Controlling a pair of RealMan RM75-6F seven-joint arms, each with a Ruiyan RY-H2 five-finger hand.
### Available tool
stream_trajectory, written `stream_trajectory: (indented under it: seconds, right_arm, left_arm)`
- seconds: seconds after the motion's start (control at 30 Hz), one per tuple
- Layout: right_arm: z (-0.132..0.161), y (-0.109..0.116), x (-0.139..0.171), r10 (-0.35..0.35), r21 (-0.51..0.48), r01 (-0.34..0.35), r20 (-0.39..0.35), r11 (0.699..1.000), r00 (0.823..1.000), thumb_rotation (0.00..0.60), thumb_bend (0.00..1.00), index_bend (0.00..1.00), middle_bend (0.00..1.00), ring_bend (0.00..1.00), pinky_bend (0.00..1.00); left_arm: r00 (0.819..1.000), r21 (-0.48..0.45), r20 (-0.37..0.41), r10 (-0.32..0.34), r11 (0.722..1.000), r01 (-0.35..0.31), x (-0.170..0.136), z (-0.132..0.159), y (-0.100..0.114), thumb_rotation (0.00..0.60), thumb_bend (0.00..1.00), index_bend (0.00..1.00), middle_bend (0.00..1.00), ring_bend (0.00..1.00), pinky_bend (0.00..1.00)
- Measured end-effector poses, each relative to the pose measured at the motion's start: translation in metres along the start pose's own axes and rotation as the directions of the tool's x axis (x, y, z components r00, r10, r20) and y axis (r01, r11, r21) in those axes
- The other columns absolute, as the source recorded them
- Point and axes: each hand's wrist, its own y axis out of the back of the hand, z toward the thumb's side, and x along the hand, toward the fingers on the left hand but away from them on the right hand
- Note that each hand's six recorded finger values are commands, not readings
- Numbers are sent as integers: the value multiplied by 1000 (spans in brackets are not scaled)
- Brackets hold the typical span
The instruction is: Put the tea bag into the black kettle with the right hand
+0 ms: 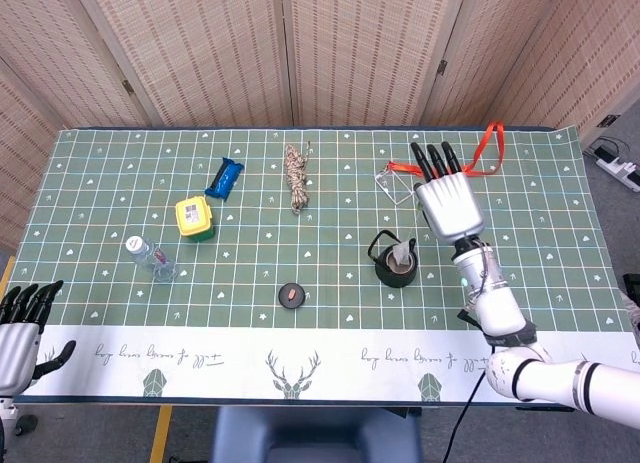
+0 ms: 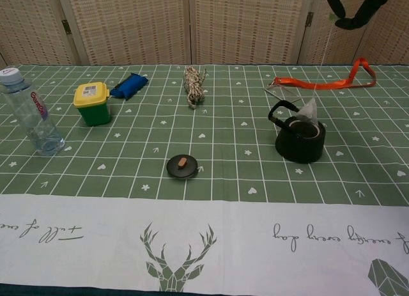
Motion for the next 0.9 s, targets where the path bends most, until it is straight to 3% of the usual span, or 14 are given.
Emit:
stream_trajectory:
  seconds: [0.37, 0.9]
  right_arm:
    - [10, -8, -1, 14, 8, -14, -26, 1000, 1000, 600, 422, 636, 1, 0, 0]
    - [21, -20, 23, 36, 66, -31, -80, 997, 996, 600, 423, 636, 1, 0, 0]
  left_arm:
    - [1000, -3, 0, 4, 1000, -4, 0, -1, 1, 600, 267, 0, 78, 47, 22]
    - [1000, 3, -1, 1, 1000, -1, 0, 0, 0, 600, 267, 0, 78, 47, 22]
